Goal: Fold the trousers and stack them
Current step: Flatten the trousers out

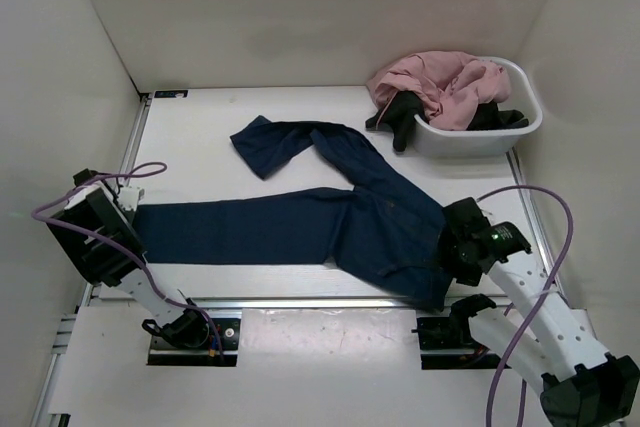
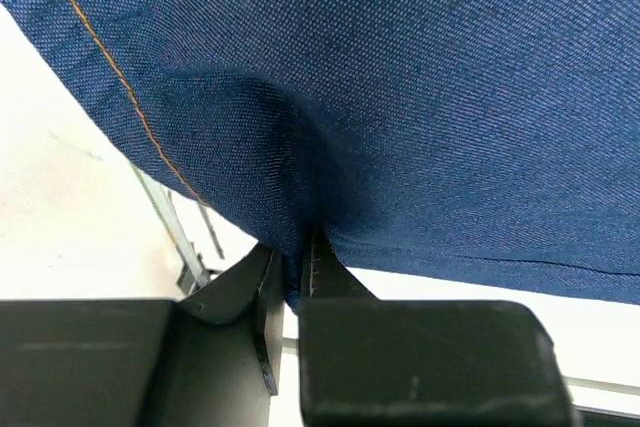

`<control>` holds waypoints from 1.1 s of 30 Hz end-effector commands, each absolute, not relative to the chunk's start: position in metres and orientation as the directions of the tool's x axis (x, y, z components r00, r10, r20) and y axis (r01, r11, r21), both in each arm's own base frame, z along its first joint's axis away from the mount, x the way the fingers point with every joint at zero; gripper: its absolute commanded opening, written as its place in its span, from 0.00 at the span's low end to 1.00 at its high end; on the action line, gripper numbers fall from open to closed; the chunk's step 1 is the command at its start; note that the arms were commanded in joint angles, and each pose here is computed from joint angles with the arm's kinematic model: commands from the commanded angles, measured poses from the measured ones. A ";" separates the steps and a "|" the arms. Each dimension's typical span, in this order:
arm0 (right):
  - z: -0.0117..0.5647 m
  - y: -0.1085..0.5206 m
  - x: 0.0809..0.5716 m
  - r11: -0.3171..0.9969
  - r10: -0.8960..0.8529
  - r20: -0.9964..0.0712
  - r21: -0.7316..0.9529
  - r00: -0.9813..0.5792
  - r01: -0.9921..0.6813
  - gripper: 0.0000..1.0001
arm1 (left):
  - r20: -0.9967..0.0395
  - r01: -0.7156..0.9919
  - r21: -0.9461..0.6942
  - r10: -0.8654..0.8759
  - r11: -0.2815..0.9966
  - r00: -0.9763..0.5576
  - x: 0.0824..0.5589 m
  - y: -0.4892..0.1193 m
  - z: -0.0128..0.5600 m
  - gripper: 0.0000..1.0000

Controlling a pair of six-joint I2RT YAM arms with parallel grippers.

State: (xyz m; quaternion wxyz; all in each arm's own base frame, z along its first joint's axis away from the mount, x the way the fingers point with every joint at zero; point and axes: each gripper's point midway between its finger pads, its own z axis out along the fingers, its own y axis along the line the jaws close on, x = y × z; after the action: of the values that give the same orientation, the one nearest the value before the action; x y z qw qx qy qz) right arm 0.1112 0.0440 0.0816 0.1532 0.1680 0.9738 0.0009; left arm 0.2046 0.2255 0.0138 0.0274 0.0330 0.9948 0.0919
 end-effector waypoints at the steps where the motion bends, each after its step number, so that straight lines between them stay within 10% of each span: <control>1: 0.111 0.050 0.136 0.880 0.473 -0.379 0.158 -0.795 0.448 0.65 | -0.038 0.072 0.250 0.084 0.965 -0.996 0.208 0.243 0.024 0.15; 4: 0.160 0.033 0.158 0.853 0.502 -0.526 0.173 -0.686 0.492 0.99 | -0.020 0.093 0.251 0.101 0.963 -0.995 0.206 0.245 0.022 0.15; 9: 0.163 0.016 0.193 0.816 0.505 -0.611 0.107 -0.610 0.568 0.99 | -0.018 0.082 0.259 0.089 0.962 -0.996 0.210 0.249 0.022 0.15; 14: 0.103 0.008 0.224 0.766 0.545 -0.421 -0.101 -0.725 0.634 0.99 | -0.024 0.088 0.267 0.098 0.960 -0.995 0.211 0.250 0.026 0.15; 19: 0.063 0.014 0.256 0.777 0.604 -0.354 0.060 -0.714 0.627 0.99 | -0.035 0.110 0.286 0.125 0.952 -0.992 0.210 0.251 0.035 0.15; 26: 0.016 0.027 0.241 0.813 0.575 -0.149 0.001 -0.804 0.582 0.56 | 0.049 0.132 0.332 0.123 0.934 -0.991 0.184 0.253 0.033 0.15; 29: 0.019 0.016 0.243 0.824 0.549 -0.184 -0.047 -0.816 0.565 0.18 | -0.013 0.141 0.349 0.155 0.926 -0.988 0.191 0.251 0.048 0.15; 33: 0.051 0.012 0.270 0.879 0.448 -0.255 -0.050 -0.857 0.475 0.00 | -0.155 0.167 0.354 0.234 0.920 -0.960 0.221 0.237 0.086 0.44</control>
State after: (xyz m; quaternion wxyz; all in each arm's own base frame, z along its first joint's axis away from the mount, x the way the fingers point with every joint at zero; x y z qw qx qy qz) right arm 0.2453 0.0169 0.0256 0.0819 0.2827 0.9544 -0.0492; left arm 0.1907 0.2363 0.0368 0.0132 0.0821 0.9865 0.1408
